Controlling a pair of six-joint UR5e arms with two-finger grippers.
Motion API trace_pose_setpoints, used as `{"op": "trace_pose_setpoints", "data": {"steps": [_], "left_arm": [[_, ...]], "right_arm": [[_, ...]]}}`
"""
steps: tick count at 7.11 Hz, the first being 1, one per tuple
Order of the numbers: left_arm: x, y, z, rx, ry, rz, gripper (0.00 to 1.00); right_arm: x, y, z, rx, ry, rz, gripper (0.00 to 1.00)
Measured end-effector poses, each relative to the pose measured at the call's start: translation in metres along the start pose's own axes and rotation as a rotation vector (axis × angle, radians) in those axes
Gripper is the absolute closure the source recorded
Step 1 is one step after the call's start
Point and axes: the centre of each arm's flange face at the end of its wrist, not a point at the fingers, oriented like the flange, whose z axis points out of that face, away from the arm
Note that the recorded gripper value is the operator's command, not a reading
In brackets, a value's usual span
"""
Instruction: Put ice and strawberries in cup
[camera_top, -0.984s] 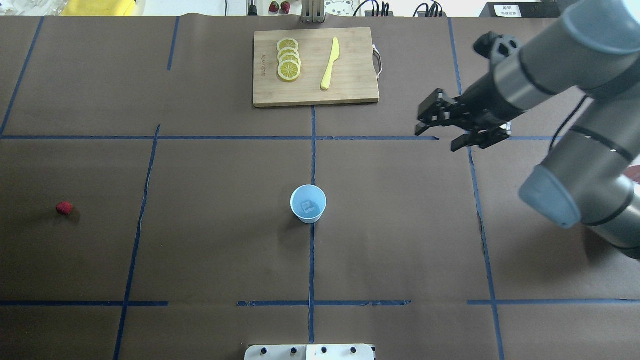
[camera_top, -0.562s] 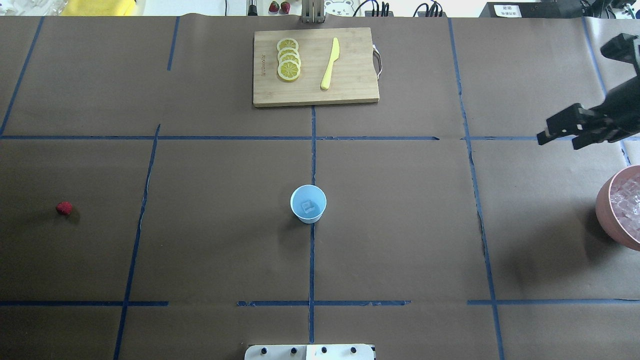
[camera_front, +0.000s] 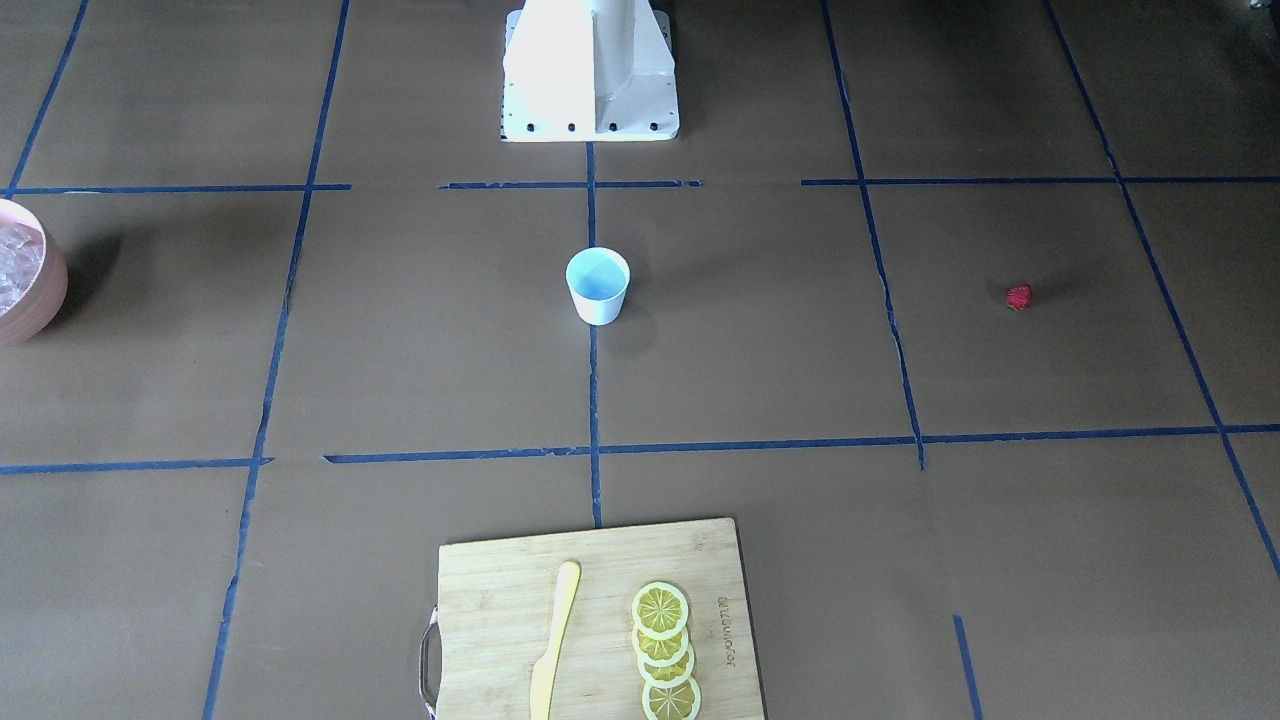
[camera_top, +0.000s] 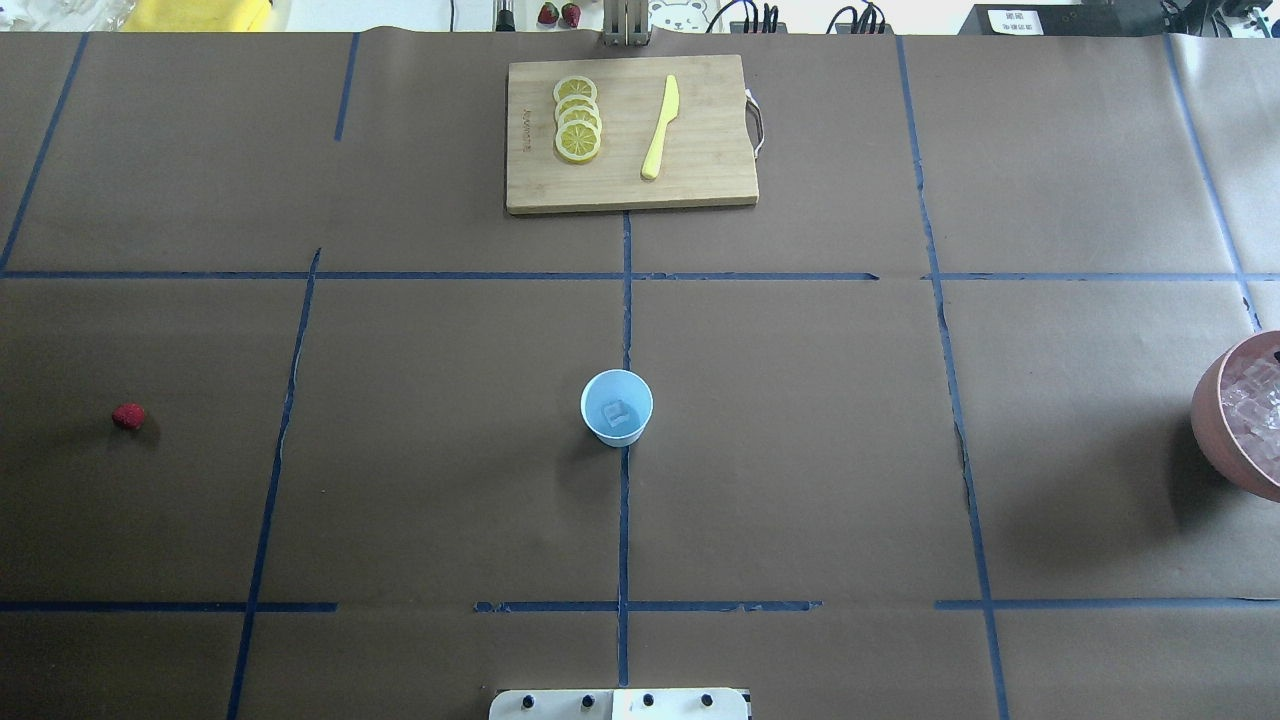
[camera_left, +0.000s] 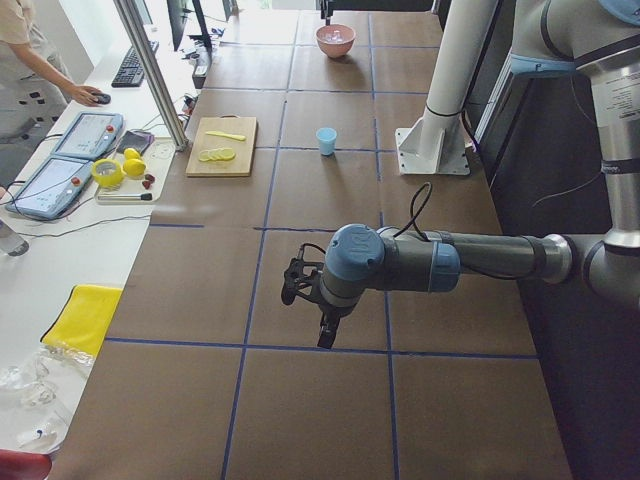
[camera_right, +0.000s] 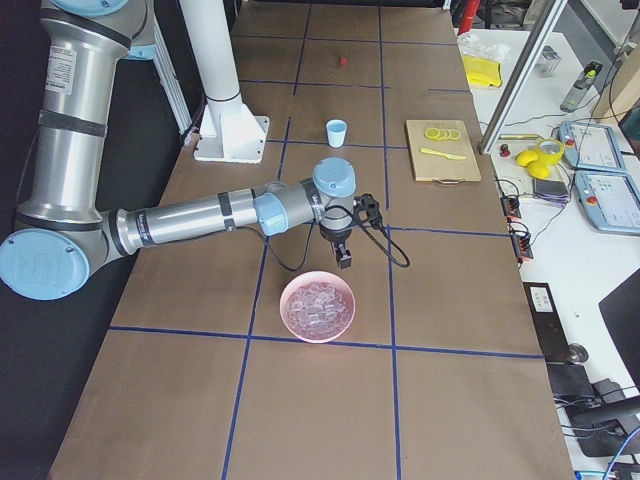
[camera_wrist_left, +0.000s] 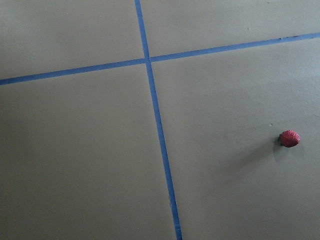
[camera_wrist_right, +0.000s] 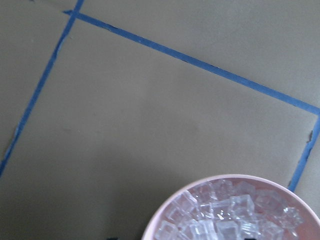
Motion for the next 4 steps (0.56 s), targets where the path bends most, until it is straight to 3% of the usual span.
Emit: {"op": "trace_pose_setpoints", "data": {"steps": [2,4], "left_arm": [[0.001,0.0,0.0,0.002,0.007,0.001,0.0],[0.002,-0.001,0.0,0.005,0.015,0.002,0.0]], "right_arm": [[0.038,0.023,0.025,-0.056,0.014,-0.065,0.11],[0.055,0.035,0.043,-0.094,0.007,-0.06,0.12]]}}
